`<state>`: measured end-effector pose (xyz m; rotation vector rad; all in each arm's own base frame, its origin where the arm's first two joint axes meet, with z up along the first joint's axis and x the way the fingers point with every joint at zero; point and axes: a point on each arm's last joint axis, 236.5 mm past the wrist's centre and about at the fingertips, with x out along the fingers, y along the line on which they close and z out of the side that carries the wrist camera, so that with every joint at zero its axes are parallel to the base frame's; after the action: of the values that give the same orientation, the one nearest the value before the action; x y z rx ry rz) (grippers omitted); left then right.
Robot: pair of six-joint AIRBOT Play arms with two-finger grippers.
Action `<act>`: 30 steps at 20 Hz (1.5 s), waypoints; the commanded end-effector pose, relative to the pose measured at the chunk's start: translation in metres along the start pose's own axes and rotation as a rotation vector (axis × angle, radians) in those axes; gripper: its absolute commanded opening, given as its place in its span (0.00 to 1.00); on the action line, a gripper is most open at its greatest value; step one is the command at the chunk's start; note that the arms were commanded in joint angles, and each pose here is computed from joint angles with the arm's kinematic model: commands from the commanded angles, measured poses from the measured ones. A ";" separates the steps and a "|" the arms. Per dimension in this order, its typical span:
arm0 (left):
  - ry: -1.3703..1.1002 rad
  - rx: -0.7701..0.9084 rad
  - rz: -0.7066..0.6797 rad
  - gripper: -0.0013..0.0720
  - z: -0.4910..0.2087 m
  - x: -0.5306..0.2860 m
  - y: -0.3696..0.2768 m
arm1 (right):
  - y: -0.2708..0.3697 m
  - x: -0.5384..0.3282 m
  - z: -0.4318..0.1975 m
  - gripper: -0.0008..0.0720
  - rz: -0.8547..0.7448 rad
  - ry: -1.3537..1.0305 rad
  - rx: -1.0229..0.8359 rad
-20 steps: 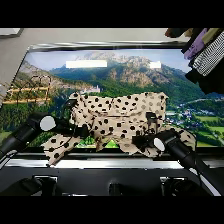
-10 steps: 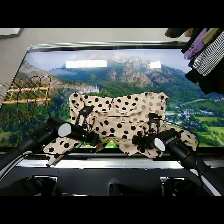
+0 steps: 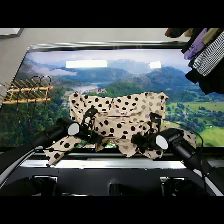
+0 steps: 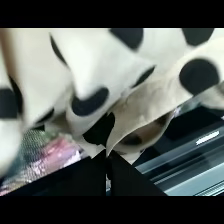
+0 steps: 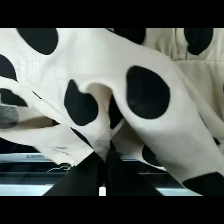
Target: Fold the clothes and pants, and hang the long-sleeved shirts on hangers.
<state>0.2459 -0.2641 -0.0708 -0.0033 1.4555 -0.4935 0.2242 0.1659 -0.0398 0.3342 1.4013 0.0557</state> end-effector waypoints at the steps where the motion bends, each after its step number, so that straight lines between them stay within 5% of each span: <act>1: -0.026 -0.010 -0.006 0.04 0.029 -0.042 -0.003 | 0.000 -0.056 0.029 0.04 -0.092 -0.060 -0.085; 6: -0.230 0.057 -0.027 0.04 0.074 -0.173 -0.026 | 0.031 -0.177 0.067 0.04 -0.055 -0.212 -0.126; 19: -0.633 -0.050 -0.236 0.04 0.035 -0.380 -0.076 | 0.062 -0.378 0.057 0.04 0.235 -0.493 -0.085; 24: -0.619 -0.070 -0.234 0.04 0.047 -0.373 -0.076 | 0.064 -0.365 0.084 0.04 0.149 -0.525 -0.148; 30: -0.326 -0.327 -0.126 0.04 0.067 -0.223 -0.038 | 0.057 -0.226 0.107 0.04 -0.073 -0.302 -0.250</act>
<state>0.2788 -0.2375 0.2219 -0.3622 1.0849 -0.4333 0.2816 0.1366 0.2615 0.1412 1.0134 0.1295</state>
